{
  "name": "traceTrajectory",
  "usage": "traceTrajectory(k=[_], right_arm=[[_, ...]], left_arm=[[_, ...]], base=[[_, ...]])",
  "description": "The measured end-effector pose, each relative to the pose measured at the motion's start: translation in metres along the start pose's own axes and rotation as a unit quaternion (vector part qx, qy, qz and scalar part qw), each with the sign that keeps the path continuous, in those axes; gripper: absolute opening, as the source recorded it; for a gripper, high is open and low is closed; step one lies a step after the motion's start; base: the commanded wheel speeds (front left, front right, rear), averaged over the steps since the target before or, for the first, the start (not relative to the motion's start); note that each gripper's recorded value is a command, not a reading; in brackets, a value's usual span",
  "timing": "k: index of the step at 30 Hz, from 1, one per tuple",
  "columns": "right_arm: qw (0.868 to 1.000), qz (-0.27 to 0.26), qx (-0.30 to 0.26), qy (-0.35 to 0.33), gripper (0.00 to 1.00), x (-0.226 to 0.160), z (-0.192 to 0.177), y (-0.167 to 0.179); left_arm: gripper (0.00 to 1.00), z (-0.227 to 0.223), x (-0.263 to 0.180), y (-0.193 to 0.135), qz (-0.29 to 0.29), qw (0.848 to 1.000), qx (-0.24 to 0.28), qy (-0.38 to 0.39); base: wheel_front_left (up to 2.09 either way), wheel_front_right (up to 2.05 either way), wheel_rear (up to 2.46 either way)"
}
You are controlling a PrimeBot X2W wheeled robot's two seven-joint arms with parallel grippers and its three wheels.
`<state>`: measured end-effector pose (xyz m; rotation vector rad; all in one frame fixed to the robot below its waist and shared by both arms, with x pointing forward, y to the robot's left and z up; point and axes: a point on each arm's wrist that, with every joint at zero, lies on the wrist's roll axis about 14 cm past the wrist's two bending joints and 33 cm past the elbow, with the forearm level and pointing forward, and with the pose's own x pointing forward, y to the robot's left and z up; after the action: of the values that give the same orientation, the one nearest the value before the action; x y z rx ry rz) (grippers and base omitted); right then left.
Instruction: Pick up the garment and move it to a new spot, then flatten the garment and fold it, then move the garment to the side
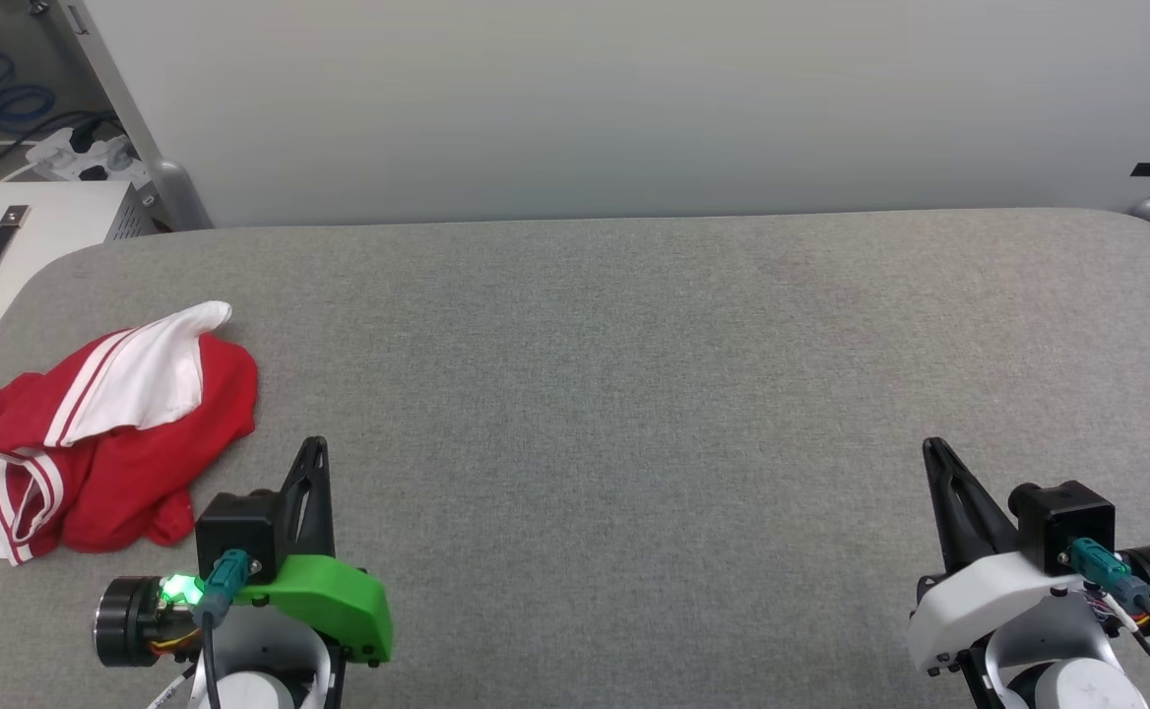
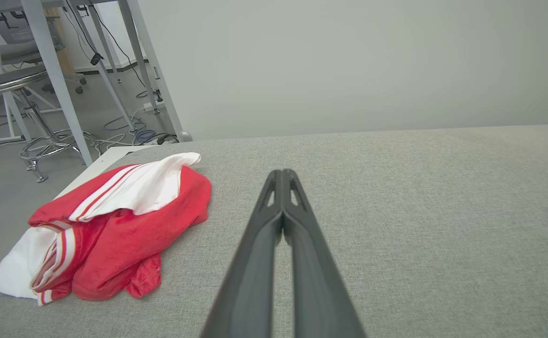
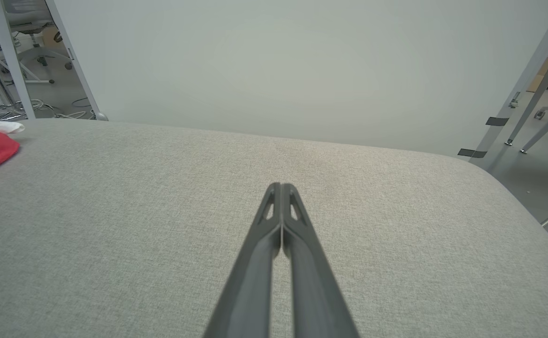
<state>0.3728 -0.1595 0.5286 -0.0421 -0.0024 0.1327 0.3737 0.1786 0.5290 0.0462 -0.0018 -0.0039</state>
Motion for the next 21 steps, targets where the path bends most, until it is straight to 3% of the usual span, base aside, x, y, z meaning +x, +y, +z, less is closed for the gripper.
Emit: traceTrajectory(k=[21], right_arm=[[1.000, 0.000, 0.000, 0.000, 0.00, 0.0000, 0.0000, 0.0001]], left_arm=[[0.00, 0.0000, 0.0000, -0.0001, 0.000, 1.000, 0.000, 0.000]], base=[[0.00, 0.00, 0.00]])
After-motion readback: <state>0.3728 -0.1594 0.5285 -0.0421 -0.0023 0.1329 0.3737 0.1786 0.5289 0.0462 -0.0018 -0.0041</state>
